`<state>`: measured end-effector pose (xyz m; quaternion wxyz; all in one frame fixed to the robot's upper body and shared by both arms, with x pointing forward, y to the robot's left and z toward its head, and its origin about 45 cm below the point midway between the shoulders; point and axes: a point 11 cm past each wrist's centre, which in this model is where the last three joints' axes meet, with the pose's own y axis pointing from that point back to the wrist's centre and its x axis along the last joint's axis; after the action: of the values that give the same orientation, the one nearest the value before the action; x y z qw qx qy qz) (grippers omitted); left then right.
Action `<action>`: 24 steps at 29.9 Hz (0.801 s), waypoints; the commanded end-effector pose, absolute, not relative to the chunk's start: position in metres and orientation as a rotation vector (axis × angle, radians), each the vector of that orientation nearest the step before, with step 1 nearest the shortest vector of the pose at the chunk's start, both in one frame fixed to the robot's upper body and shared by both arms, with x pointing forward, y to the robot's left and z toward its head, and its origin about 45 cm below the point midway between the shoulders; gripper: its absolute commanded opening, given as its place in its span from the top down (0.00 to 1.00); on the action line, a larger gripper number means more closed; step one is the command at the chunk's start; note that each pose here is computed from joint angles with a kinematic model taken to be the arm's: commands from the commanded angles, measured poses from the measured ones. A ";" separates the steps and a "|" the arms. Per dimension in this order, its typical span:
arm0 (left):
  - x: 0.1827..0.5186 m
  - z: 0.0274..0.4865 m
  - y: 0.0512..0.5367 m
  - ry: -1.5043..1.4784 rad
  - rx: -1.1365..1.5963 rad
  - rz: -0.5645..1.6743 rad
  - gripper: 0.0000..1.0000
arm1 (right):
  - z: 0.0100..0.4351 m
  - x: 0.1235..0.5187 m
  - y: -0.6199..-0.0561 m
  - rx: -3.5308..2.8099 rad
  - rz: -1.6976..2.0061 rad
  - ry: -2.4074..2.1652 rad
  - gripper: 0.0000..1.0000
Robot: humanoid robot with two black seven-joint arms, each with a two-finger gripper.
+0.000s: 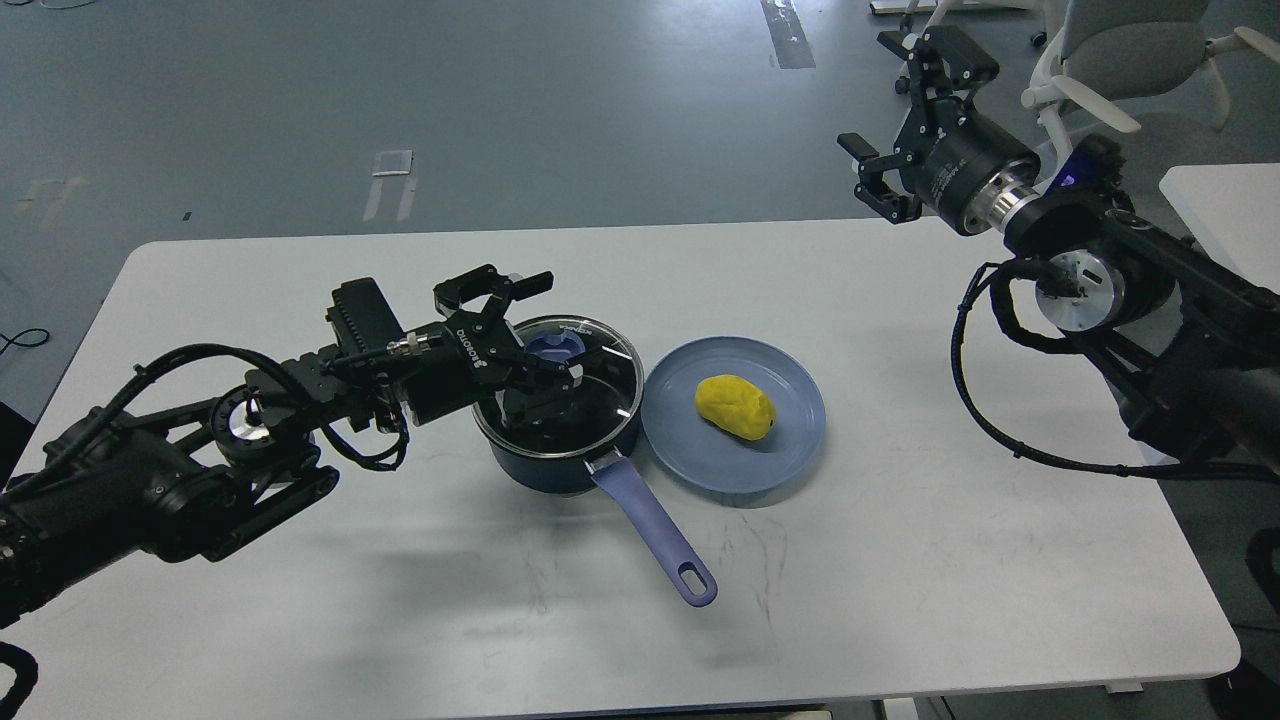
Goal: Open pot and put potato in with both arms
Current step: 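Move the left gripper over the pot and grasp the lid's blue knob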
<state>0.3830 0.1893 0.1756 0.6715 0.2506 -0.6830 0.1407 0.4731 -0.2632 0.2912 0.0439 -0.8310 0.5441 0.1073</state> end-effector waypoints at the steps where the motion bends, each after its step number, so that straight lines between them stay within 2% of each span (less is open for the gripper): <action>1: 0.384 0.175 0.191 -1.512 0.563 0.345 0.02 | 0.291 0.473 -0.264 -2.540 0.328 1.665 0.00; 12: 0.370 0.154 0.194 -1.466 0.581 0.311 0.02 | 0.292 0.473 -0.272 -2.535 0.317 1.689 0.00; 24: 0.375 0.142 0.209 -1.453 0.648 0.314 0.02 | 0.294 0.472 -0.285 -2.532 0.294 1.725 0.00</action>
<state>0.3759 0.2085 0.1431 0.6883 0.2889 -0.6501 0.1419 0.4723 -0.2831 0.2945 0.0332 -0.8232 0.5586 0.0963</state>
